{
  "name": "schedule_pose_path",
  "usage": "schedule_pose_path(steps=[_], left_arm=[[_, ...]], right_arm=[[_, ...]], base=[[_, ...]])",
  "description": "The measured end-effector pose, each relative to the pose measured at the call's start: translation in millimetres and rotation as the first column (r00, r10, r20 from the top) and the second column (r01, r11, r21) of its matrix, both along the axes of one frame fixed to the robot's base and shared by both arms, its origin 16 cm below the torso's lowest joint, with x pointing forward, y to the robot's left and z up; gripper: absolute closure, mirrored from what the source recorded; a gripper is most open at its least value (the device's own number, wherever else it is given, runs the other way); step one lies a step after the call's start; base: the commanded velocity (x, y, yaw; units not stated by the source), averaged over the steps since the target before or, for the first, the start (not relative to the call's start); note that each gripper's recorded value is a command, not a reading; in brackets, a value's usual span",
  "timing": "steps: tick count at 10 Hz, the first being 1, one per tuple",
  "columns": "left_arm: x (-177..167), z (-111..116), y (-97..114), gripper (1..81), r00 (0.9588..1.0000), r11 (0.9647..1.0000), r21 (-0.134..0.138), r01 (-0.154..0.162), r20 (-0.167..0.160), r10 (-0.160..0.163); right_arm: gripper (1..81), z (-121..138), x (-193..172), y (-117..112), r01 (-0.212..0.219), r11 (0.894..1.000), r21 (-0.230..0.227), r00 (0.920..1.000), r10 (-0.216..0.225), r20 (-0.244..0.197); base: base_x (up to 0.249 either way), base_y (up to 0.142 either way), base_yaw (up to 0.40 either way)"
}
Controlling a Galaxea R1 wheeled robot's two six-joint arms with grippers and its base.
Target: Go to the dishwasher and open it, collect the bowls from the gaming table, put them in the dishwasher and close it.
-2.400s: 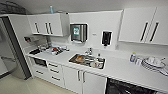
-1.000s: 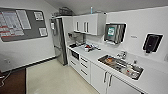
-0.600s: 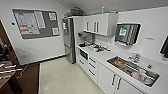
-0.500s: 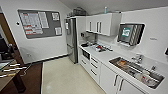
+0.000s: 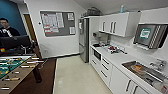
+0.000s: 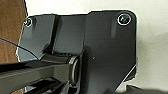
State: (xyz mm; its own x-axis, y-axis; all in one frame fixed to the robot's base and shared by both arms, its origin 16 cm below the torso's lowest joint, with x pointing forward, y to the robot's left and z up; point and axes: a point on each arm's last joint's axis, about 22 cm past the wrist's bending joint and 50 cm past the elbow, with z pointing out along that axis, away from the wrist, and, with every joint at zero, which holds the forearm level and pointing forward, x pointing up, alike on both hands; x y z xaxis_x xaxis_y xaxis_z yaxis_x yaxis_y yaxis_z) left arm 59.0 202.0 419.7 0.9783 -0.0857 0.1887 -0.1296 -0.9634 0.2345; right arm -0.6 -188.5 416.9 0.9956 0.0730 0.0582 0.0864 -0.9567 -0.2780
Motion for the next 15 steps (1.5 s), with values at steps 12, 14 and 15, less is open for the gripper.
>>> schedule_pose_path(steps=[12,14,15], left_arm=[[-0.8,-0.1,0.4,1.0,1.0,1.0,0.001,0.001,-0.001,-0.001],[-0.9,-0.1,0.7,1.0,1.0,1.0,0.001,0.001,-0.001,-0.001],[-1.7,-0.2,0.7,1.0,1.0,1.0,0.001,0.001,-0.002,-0.001]], right_arm=[[1.0,0.2,0.4,3.5,-0.002,1.0,0.004,1.0,0.002,-0.001],[1.0,0.3,2.0,3.5,-0.002,1.0,0.004,1.0,0.002,0.002],[1.0,0.2,2.4,2.9,-0.002,1.0,0.003,1.0,0.002,0.002]], base=[[0.0,0.0,0.358],[0.0,0.0,0.358],[0.0,0.0,0.358]])
